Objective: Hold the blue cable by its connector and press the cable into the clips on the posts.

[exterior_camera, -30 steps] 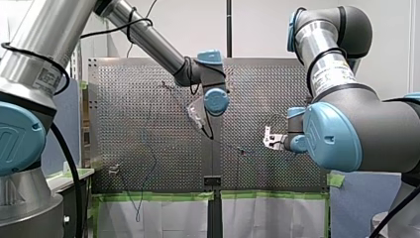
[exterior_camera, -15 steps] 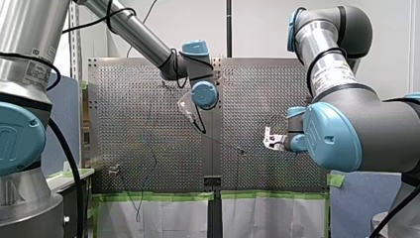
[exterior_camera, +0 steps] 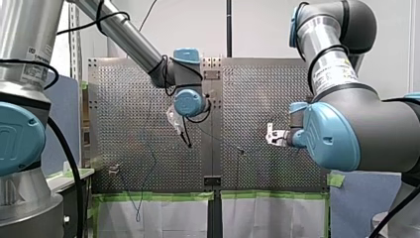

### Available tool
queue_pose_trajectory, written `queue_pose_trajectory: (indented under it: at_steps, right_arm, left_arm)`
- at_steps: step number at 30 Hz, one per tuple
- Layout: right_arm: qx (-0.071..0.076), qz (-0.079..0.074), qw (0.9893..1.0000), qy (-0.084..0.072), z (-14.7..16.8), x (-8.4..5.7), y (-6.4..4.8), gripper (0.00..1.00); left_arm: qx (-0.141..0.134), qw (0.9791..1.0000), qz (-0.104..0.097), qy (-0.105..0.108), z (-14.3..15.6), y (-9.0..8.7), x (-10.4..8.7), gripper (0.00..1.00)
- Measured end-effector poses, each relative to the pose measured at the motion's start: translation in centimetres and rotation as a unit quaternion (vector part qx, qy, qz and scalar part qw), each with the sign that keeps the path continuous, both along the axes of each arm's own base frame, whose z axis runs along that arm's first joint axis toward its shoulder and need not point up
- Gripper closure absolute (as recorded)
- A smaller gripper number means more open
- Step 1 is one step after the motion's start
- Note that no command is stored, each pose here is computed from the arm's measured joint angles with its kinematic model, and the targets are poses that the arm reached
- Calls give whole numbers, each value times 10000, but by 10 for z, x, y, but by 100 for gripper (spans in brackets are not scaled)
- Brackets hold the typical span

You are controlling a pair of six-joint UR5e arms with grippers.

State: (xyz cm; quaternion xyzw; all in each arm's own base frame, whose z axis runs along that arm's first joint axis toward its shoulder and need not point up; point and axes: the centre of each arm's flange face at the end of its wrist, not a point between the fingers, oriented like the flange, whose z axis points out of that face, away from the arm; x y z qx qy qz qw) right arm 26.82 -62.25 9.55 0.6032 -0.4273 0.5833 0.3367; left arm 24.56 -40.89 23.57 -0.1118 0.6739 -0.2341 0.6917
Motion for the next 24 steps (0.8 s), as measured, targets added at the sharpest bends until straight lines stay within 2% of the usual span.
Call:
queue_pose_trajectory:
  at_steps: [7, 14, 17, 24]
  right_arm:
    - [-163, -273, 9993, 202, 28, -11, -3, 100]
    - [-416, -493, 9972, 372, 58, -14, 2, 100]
    - [-554, -516, 9963, 411, 74, -13, 4, 100]
    - [-836, -516, 9944, 403, 109, -11, 7, 100]
  left_arm:
    - [169, 9996, -45, 212, -42, 9, -8, 0]
    - [384, 9984, -46, 404, -83, 22, -19, 0]
    - [544, 9971, -43, 532, -101, 30, -25, 0]
    - [935, 9924, -19, 804, -133, 51, -41, 0]
